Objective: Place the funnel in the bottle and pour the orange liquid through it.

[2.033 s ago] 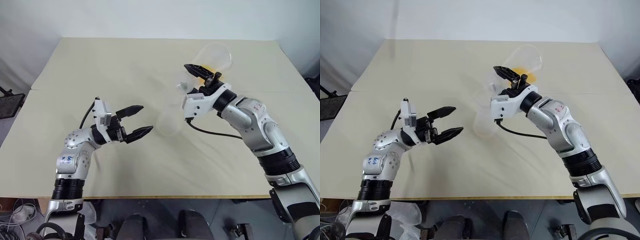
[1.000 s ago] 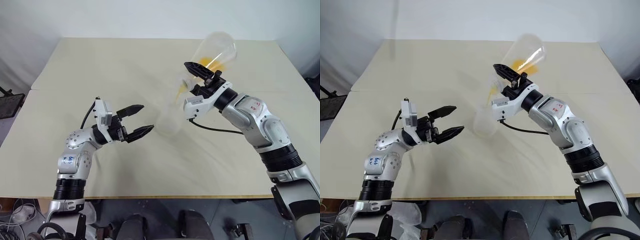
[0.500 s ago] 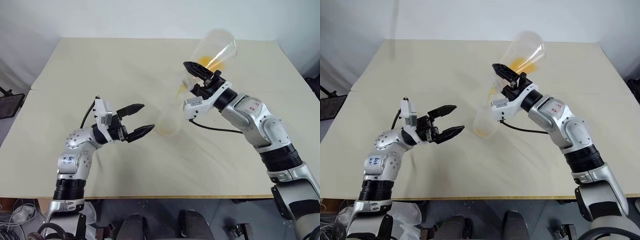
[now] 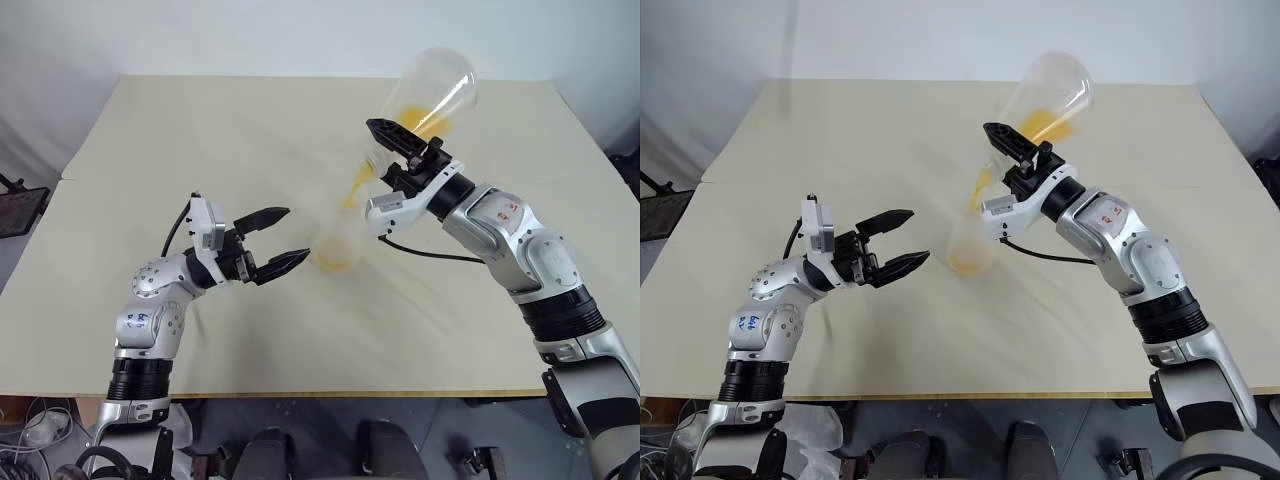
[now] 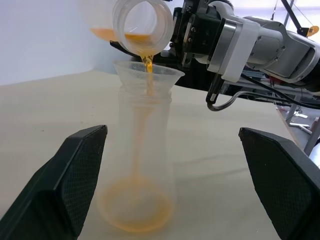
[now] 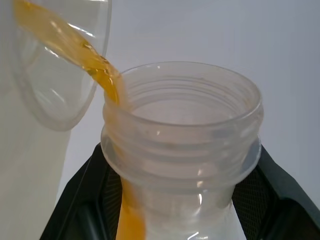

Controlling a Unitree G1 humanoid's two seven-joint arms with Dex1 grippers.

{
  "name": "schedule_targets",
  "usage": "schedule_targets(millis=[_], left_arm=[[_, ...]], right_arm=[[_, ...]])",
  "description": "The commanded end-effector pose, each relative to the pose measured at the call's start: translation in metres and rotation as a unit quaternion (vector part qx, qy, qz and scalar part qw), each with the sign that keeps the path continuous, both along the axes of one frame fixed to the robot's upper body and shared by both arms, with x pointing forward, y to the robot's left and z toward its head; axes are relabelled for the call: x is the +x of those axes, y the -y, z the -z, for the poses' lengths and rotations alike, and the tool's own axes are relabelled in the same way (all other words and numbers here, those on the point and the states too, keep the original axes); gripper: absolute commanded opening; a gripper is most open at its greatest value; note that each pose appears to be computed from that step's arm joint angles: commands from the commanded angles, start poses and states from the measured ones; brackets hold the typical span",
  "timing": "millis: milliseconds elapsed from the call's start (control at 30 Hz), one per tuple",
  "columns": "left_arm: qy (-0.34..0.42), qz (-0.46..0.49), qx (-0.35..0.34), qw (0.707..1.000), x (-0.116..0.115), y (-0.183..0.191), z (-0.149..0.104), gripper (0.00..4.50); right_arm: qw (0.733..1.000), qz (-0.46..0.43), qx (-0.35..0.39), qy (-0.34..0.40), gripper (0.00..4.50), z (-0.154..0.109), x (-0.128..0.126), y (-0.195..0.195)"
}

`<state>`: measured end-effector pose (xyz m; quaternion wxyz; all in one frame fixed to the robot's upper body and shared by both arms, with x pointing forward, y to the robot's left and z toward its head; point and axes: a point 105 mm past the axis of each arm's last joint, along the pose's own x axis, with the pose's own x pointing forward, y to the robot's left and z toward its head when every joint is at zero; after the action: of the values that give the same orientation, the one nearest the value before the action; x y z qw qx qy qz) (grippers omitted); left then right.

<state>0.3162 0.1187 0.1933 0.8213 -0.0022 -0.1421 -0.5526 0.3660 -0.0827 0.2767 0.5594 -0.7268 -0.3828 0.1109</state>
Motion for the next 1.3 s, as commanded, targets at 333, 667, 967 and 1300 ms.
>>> schedule_targets(millis=[333, 667, 967, 1300], left_arm=[[0.022, 0.006, -0.01, 1.0, -0.0045, 0.0031, -0.0065, 4.5], [0.025, 0.005, -0.011, 1.0, -0.0043, 0.0033, -0.0075, 4.5], [0.036, 0.009, -0.027, 0.999, -0.0073, 0.0035, -0.0121, 4.5], [0.035, 0.0, -0.017, 0.999, -0.0057, 0.0021, -0.0094, 4.5]], right_arm=[[0.999, -0.008, 0.001, 0.051, 2.47, -0.0233, -0.0071, 0.0005], [0.998, -0.012, -0.003, 0.063, 2.47, -0.0246, -0.0088, -0.0003], [0.998, -0.016, -0.013, 0.066, 2.47, -0.0213, -0.0089, -0.0021], [0.997, -0.016, -0.017, 0.069, 2.47, -0.0205, -0.0073, -0.0029]])
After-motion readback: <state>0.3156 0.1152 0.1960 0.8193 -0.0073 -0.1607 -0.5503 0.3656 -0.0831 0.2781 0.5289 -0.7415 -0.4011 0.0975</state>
